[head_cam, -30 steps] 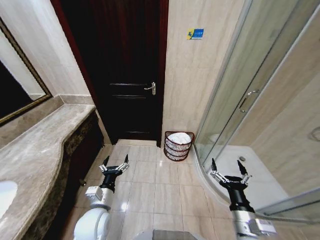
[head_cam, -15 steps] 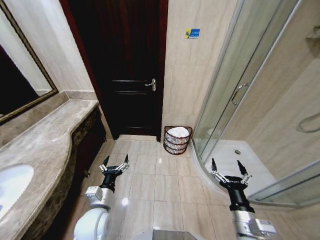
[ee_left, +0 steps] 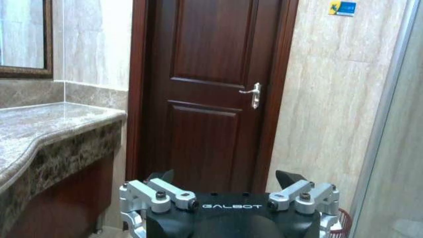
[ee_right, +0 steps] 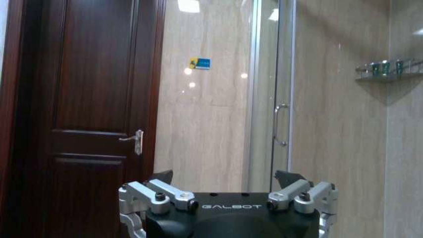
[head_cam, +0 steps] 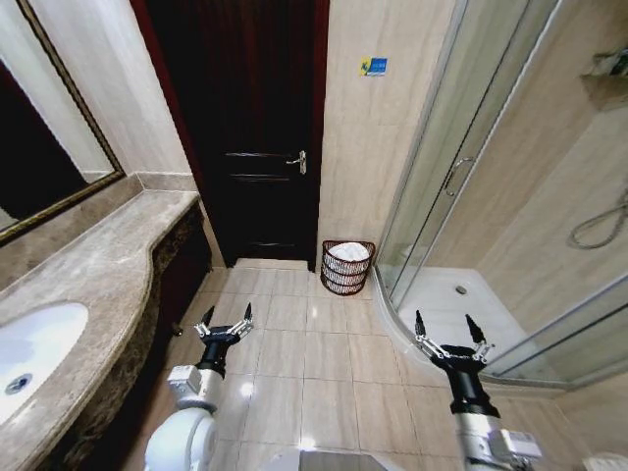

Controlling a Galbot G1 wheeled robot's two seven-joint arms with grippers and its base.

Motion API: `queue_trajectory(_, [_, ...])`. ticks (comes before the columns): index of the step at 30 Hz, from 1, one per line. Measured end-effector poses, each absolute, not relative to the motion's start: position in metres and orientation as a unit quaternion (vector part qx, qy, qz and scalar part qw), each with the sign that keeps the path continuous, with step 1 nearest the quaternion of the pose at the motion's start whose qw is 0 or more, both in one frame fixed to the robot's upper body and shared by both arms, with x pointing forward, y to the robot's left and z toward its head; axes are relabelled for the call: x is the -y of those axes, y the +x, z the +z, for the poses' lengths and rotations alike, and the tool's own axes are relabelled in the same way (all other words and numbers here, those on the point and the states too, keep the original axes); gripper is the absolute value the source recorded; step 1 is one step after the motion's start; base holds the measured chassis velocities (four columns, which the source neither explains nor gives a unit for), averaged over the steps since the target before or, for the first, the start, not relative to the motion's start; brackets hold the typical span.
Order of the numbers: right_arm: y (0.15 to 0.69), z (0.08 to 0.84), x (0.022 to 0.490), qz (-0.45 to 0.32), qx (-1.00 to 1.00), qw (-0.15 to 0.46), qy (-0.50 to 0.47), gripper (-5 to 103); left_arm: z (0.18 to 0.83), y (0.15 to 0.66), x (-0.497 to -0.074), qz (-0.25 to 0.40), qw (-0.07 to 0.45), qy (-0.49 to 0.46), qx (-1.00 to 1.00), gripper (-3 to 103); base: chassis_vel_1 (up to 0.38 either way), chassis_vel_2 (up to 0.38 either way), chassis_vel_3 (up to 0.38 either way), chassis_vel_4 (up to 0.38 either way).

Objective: Discard the used towel into the hamper.

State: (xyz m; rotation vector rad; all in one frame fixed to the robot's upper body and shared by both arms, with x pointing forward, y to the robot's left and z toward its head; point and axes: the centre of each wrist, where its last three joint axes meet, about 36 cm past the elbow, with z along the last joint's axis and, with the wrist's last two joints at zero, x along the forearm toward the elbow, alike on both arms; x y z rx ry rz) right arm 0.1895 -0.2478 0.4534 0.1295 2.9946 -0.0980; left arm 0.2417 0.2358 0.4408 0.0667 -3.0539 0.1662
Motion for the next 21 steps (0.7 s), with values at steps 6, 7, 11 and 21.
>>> queue_trajectory(6, [0.1895,0.4534,0.2478,-0.033,-0.996,0.071,0.043,100,0.4408,0.2417,-0.2358,0.054,0.041,0.022,0.997,100,0.015,-0.017,-0.023,0.021])
queue_trajectory(7, [0.1895,0.4534,0.2478,-0.033,-0.996,0.071,0.043,100,0.4408,0.2417,-0.2358,0.054,0.041,0.022,0.997,100,0.11,-0.106,-0.099,0.107])
queue_trajectory(11, [0.1895,0.4534,0.2478,-0.033,-0.996,0.071,0.043,100,0.4408,0.2417,-0.2358,0.054,0.041,0.022,0.997,100,0.135,-0.134,-0.143,0.125])
queue_trajectory(21, [0.1895,0.4533,0.2478,-0.033,-0.996,0.071,0.043,100,0.4407,0.2416,-0.2358,0.054,0.041,0.022,0.997,100,0.102,-0.102,-0.099,0.09])
